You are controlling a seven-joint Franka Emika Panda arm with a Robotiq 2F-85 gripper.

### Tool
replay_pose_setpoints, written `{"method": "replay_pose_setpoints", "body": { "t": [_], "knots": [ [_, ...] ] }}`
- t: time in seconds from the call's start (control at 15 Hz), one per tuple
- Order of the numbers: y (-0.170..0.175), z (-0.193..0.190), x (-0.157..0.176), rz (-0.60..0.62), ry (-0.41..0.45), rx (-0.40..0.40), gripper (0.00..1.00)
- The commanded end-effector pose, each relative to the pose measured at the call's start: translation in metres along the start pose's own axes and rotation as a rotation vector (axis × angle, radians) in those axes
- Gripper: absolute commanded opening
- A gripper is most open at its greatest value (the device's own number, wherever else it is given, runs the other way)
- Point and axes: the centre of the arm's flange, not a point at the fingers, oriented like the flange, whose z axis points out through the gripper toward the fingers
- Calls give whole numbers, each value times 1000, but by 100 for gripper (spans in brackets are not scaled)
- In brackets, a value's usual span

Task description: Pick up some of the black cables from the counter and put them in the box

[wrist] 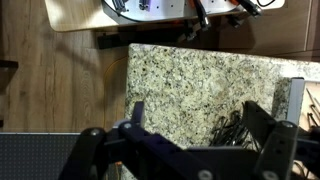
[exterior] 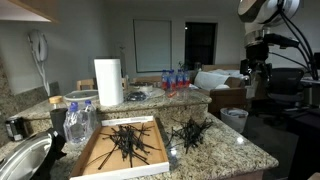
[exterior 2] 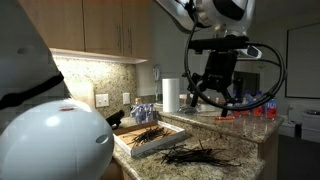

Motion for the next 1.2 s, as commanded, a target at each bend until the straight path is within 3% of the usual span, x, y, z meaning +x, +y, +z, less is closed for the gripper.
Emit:
{"method": "replay_pose_setpoints", "body": {
  "t": [0.0, 0.27, 0.4, 0.6, 0.8, 0.93, 1.13],
  "knots": [
    [0, 0, 0, 0, 0, 0, 100],
    [-3, -4, 16, 4, 3, 3, 100],
    [-12, -11, 37, 16, 17, 52, 100],
    [-38, -25, 74, 11, 27, 102, 100],
    [-75, -29, 110, 86, 83, 166, 100],
    [-106, -11, 137, 127, 65, 231, 100],
    [-143, 30, 163, 200, -28, 289, 100]
  ]
}}
